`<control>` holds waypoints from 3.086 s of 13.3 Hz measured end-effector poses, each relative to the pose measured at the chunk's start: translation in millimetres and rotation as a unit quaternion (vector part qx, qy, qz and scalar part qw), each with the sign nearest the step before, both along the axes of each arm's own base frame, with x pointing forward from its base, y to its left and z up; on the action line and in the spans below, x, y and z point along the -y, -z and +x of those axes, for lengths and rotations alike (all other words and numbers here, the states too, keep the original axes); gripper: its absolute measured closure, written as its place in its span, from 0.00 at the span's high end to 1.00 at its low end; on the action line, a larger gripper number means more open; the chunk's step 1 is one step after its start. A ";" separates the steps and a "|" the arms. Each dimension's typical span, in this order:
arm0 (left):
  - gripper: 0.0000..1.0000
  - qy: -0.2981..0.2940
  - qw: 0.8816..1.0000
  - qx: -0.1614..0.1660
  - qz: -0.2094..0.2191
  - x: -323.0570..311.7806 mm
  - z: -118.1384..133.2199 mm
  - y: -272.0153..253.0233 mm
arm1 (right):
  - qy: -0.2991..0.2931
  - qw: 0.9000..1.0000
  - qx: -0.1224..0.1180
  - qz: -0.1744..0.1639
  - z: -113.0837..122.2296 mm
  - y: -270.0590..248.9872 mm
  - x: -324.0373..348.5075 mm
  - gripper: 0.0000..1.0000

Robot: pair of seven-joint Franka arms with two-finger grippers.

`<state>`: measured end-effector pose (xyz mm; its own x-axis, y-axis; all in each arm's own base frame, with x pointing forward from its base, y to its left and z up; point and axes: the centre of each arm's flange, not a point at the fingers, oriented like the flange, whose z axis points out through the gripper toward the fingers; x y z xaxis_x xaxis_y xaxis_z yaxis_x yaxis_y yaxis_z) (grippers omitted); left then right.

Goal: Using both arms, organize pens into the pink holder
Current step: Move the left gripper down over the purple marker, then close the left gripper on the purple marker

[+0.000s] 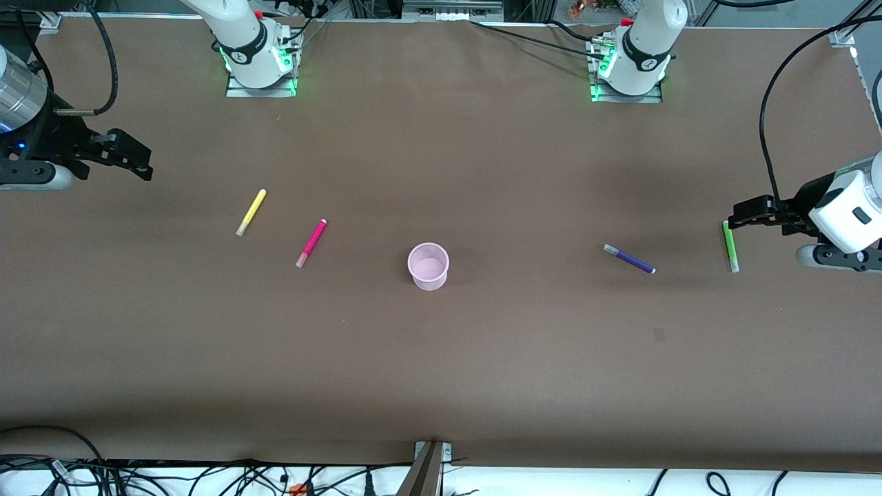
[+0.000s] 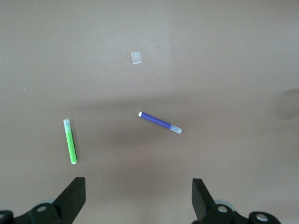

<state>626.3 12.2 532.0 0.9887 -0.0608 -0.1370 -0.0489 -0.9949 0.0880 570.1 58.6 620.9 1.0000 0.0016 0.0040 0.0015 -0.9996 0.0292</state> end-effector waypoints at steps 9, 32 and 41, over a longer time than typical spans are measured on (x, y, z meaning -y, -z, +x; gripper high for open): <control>1.00 -0.009 1.000 -0.020 0.001 -8.1 4.9 24.0 | 0.000 1.000 0.006 0.001 1.6 -0.8 -0.2 1.00; 1.00 -0.571 0.815 -0.037 0.085 29.2 -45.2 333.8 | 0.000 1.000 0.014 0.001 3.6 -1.9 -0.4 1.00; 1.00 -0.583 0.808 -0.020 0.075 40.3 -59.5 350.7 | 0.000 1.000 0.015 0.001 3.7 -1.9 -0.5 1.00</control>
